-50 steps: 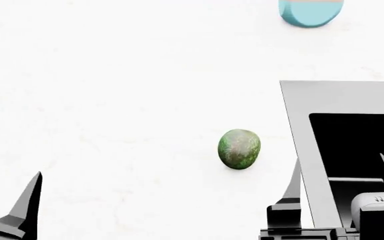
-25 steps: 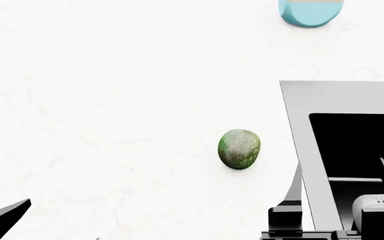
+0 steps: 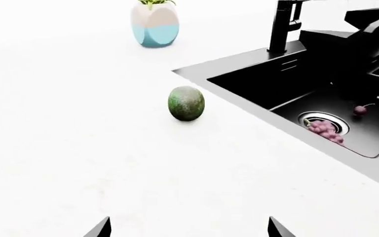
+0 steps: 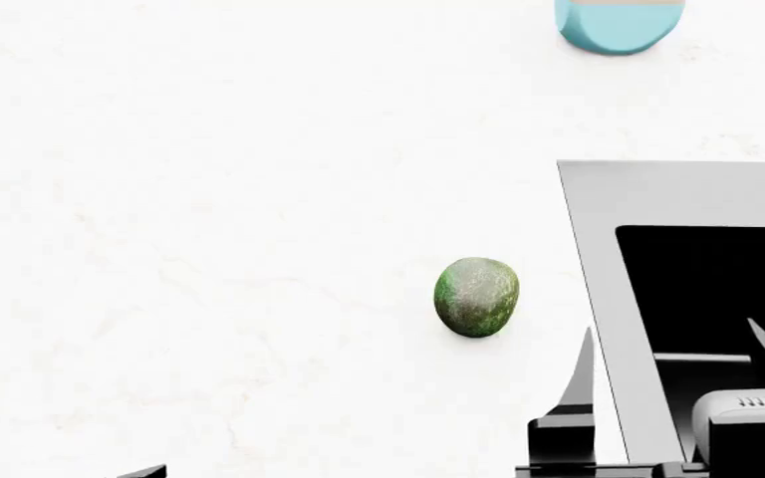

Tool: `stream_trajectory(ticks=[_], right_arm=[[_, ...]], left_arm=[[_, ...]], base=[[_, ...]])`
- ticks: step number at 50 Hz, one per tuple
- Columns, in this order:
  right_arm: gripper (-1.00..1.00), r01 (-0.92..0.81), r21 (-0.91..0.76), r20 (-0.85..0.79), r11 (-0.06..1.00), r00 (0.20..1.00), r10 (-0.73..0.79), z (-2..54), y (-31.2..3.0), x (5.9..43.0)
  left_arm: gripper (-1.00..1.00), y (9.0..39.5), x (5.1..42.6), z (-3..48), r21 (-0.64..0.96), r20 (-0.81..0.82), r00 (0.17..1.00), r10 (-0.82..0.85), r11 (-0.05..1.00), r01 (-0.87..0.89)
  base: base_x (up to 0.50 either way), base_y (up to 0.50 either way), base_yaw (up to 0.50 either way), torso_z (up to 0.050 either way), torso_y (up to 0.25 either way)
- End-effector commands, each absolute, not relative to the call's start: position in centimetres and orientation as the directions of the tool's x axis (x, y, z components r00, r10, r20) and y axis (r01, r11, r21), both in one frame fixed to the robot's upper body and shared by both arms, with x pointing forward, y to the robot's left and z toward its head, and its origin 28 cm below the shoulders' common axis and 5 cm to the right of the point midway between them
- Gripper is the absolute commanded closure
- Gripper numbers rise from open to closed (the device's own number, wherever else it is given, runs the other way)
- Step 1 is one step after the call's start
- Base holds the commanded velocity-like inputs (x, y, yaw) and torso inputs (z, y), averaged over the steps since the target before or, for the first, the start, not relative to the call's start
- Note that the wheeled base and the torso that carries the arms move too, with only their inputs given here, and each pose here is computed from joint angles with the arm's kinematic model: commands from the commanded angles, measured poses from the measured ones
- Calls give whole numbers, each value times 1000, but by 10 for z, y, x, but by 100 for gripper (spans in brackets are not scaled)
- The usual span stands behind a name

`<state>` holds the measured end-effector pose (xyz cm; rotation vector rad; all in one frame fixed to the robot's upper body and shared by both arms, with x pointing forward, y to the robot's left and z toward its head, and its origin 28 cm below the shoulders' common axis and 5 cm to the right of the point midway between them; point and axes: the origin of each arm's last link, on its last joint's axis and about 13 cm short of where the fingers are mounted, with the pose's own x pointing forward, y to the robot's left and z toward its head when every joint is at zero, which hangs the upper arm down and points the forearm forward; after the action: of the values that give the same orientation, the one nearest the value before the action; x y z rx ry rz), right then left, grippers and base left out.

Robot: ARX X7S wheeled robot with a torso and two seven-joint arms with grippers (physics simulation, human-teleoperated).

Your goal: There is a mixed pile of frozen fruits and vegetables on the counter. Locate all the frozen vegetables and place the items in a bowl on the counter. Take all the frozen fruits and defrost them in a running sink.

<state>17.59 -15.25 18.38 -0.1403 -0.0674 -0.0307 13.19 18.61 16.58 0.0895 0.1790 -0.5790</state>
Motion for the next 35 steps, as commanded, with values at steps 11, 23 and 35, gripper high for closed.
stream_trajectory(ticks=[11,23,35], right_arm=[[-100,37,-139,68,990,997,-28,184,-153,176],[-100,36,-139,65,990,998,-27,183,-154,177],[-100,35,-142,62,989,998,-27,182,-154,178]], left_arm=[[-100,182,140,152,0,-251,817,-519,844,536],[-100,180,144,141,-80,-301,779,-549,829,554],[-100,181,150,128,-98,-349,767,-538,835,541]], base=[[0,0,0,0,0],[0,0,0,0,0],[0,0,0,0,0]])
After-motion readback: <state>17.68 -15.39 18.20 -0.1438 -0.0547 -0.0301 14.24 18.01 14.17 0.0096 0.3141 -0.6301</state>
